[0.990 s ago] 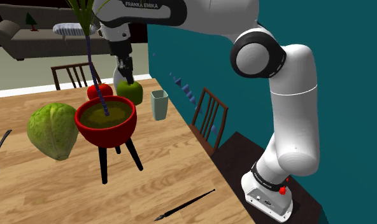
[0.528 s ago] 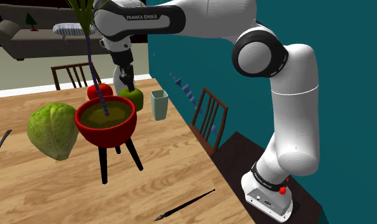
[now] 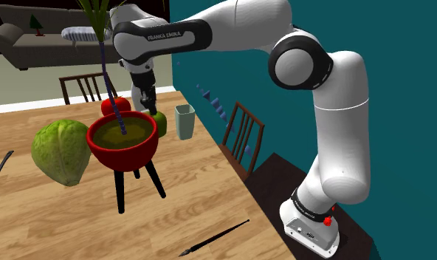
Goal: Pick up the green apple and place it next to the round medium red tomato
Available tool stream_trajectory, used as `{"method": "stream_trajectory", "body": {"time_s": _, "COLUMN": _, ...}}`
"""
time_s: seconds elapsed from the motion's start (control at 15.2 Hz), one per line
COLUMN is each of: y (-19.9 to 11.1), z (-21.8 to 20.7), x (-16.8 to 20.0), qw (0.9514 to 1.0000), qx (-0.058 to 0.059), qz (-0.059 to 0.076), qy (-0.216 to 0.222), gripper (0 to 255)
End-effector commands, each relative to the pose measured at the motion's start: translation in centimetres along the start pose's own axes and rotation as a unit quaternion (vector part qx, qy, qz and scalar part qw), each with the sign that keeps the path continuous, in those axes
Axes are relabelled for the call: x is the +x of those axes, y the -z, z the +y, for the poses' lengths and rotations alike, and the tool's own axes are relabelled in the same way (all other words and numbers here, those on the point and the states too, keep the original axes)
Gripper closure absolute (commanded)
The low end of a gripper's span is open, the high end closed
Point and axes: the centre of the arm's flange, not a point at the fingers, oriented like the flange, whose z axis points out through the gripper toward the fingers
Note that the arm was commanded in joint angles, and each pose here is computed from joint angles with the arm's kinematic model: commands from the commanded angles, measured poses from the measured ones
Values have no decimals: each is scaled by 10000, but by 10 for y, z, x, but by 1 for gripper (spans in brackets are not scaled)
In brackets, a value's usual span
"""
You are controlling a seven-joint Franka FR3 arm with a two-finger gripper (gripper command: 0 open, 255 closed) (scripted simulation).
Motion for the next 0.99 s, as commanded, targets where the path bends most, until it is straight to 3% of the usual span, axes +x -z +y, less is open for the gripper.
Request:
{"method": "stream_trajectory", "body": {"time_s": 0.0, "y": -9, "z": 1, "x": 1, "qw": 10000, "qx": -1, "qz": 4, "qy": 0, "gripper": 255}}
{"method": "stream_trajectory", "body": {"time_s": 0.53, "y": -16, "z": 1, "x": 2, "qw": 10000, "qx": -1, "qz": 4, "qy": 0, "gripper": 255}}
{"method": "stream_trajectory", "body": {"time_s": 0.59, "y": -16, "z": 1, "x": 2, "qw": 10000, "qx": -1, "qz": 4, "qy": 0, "gripper": 0}}
{"method": "stream_trajectory", "body": {"time_s": 0.92, "y": -16, "z": 1, "x": 2, "qw": 10000, "qx": -1, "qz": 4, "qy": 0, "gripper": 0}}
